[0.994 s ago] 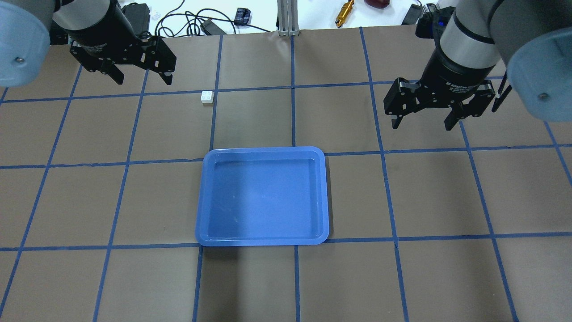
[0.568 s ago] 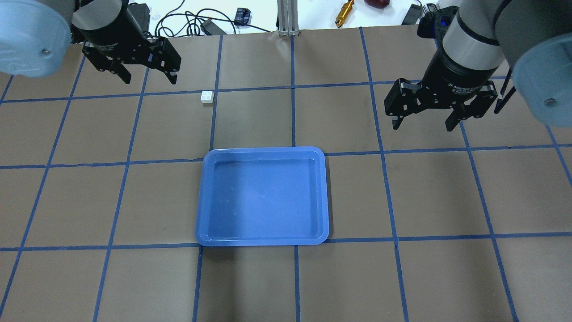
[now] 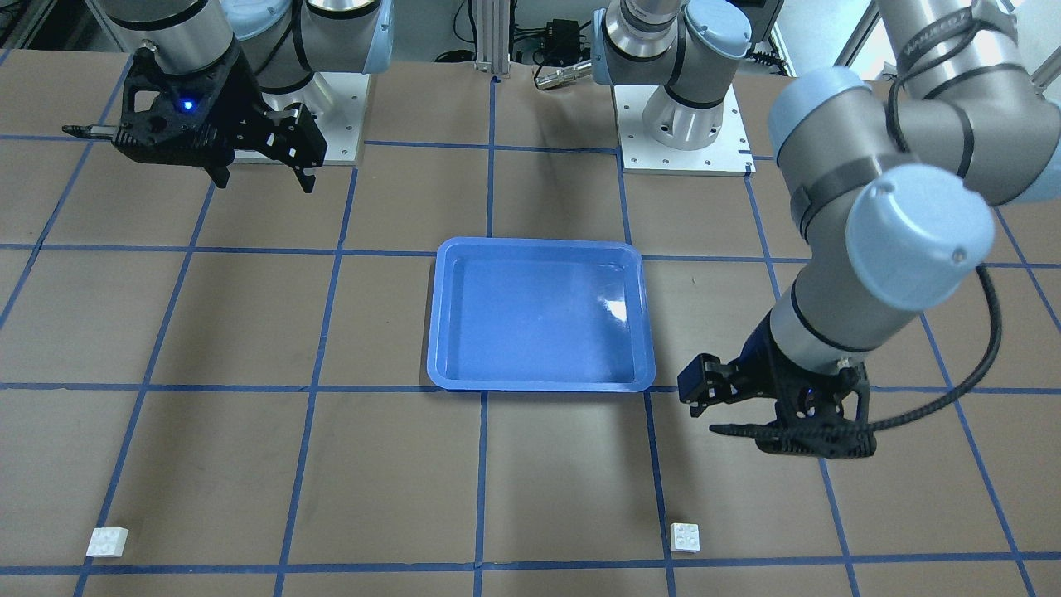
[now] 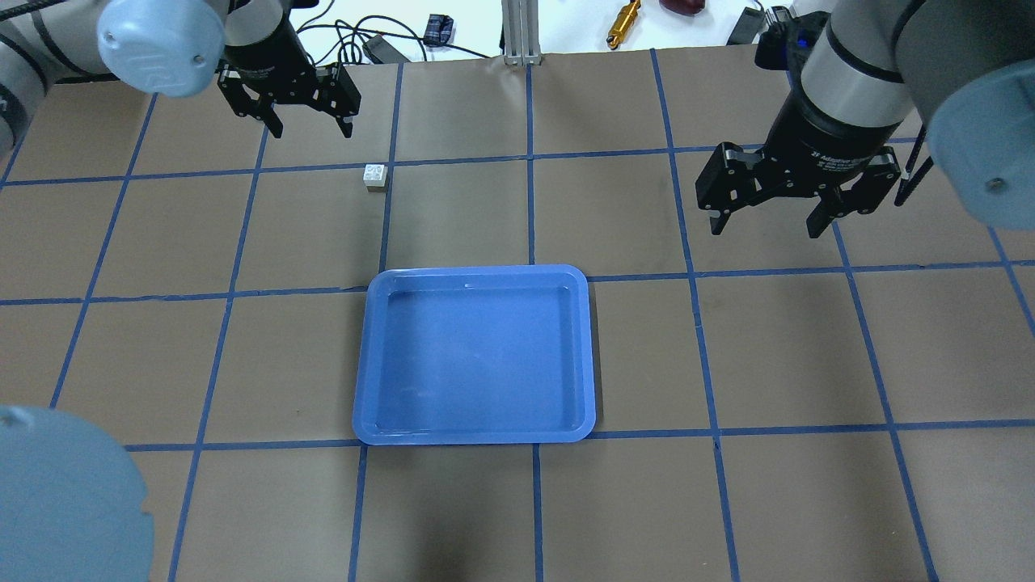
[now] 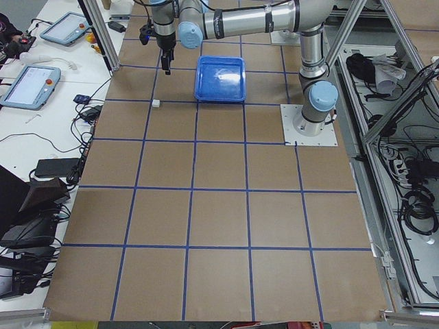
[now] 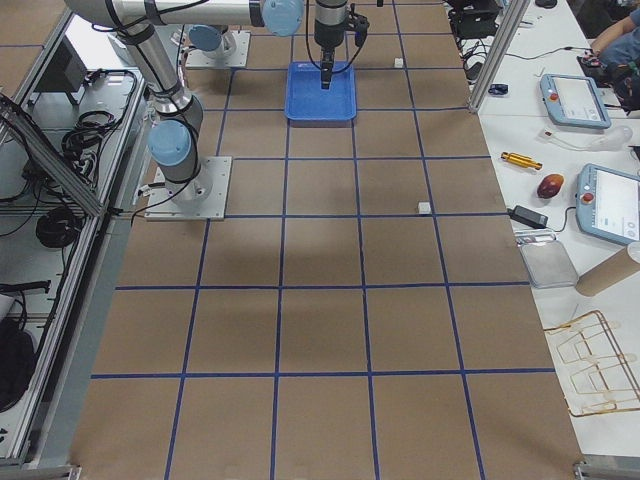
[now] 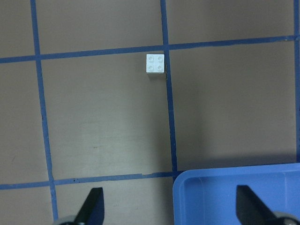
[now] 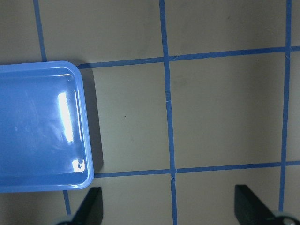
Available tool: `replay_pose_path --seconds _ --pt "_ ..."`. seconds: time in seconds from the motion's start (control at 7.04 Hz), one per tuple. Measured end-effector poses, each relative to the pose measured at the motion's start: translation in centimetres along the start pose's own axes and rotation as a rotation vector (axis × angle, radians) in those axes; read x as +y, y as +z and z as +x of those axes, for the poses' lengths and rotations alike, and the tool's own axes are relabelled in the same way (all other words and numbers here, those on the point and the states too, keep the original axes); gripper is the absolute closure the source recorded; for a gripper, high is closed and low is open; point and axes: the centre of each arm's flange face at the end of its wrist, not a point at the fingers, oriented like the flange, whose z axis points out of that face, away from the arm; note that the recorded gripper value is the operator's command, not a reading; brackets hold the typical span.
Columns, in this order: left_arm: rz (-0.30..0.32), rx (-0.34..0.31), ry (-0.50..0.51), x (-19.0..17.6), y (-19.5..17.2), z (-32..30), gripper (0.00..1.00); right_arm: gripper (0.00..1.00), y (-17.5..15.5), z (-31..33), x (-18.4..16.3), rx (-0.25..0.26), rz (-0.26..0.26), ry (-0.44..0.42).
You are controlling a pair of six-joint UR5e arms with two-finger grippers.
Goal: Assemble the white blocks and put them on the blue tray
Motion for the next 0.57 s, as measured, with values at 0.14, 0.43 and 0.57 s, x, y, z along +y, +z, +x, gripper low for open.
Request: replay_pose_path --seconds 0.14,0.43,0.57 --pt "0.0 -0.001 -0.005 -1.5 2.8 -0.1 0.0 0.0 -0.1 0.1 -0.1 0.002 0.004 0.0" --pt "-0.019 0.007 -0.042 -3.3 9.1 -0.3 0.0 0.0 -0.1 0.7 -0.6 0.0 0.008 -0.017" --pt "-0.005 0.008 -0.049 -3.9 12.2 -0.3 0.0 0.0 -0.1 1.6 -1.2 -0.002 0.022 -0.088"
